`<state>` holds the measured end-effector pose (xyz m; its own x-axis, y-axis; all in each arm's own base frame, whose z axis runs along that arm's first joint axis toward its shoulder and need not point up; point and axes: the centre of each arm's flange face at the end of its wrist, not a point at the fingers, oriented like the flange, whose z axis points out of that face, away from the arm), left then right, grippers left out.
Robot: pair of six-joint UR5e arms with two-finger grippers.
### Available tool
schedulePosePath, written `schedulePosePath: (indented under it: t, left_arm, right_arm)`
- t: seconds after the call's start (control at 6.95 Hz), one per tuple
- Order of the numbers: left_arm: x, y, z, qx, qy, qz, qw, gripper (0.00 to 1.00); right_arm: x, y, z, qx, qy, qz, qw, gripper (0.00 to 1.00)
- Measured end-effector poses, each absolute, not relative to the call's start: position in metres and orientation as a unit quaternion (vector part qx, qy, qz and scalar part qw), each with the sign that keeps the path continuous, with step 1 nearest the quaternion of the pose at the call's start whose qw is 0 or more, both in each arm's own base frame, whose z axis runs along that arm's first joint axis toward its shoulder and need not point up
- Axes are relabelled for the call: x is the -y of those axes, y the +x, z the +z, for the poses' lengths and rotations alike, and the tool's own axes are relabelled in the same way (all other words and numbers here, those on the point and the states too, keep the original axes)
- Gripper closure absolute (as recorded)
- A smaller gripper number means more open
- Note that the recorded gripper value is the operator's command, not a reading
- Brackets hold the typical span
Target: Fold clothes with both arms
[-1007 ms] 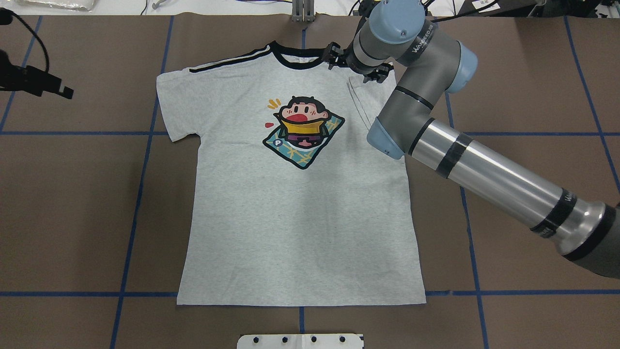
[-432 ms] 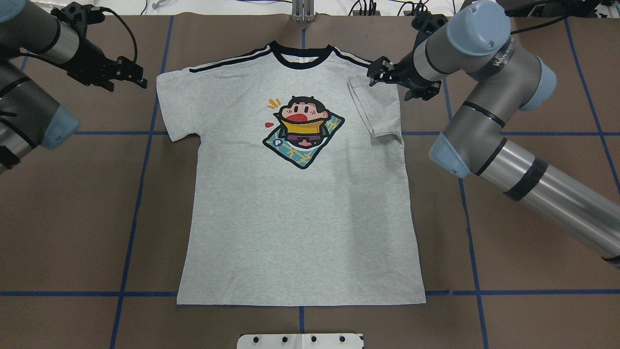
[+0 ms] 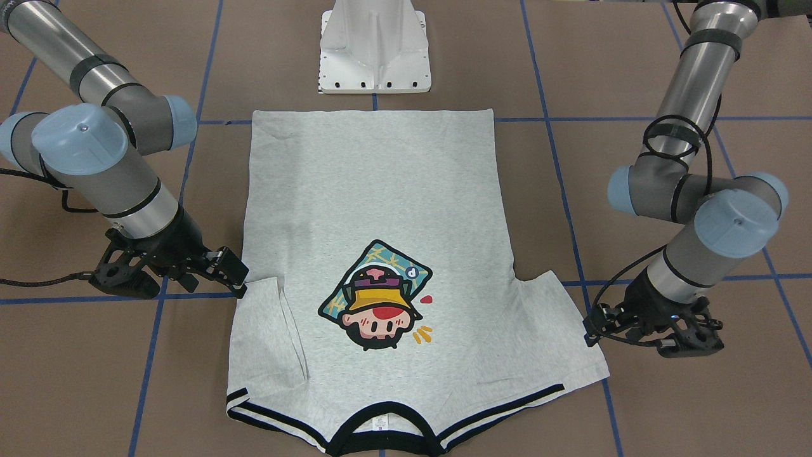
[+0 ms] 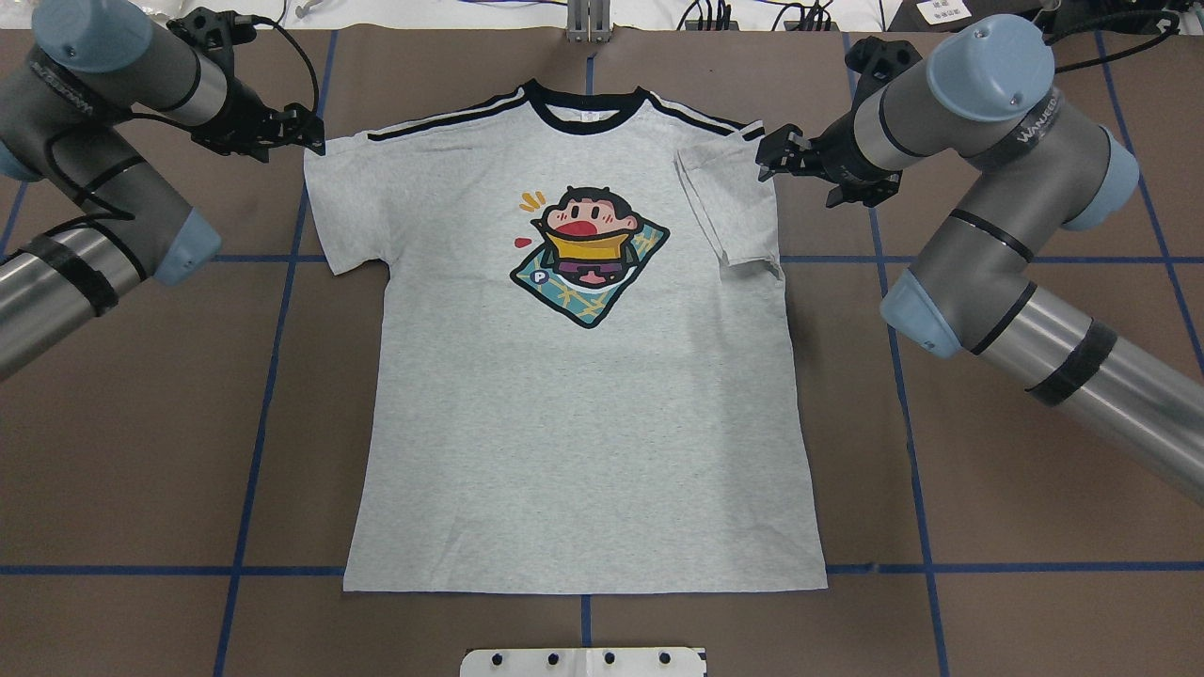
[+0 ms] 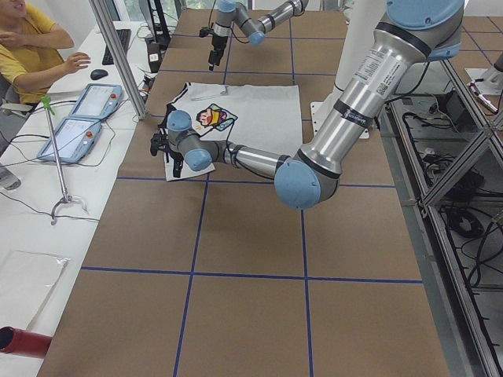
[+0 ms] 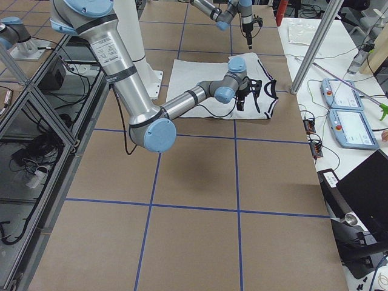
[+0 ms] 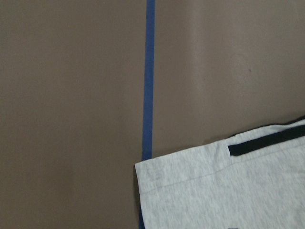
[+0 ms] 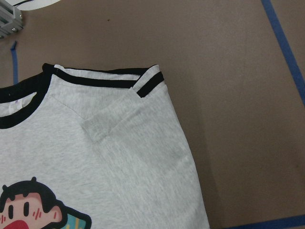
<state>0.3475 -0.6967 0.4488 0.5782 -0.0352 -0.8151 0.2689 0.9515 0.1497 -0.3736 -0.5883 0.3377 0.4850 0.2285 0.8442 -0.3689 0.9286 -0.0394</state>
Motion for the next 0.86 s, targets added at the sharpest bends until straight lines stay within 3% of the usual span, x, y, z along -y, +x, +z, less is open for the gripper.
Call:
schedulePosePath:
  t: [0.86]
  left_arm:
    - [0.717,0.368,0.483,-0.441,0.137,-0.103,0.881,0.53]
  right_arm:
    - [0.586,-0.372,0.346,0.471,0.075,0.176,0.861,0.0]
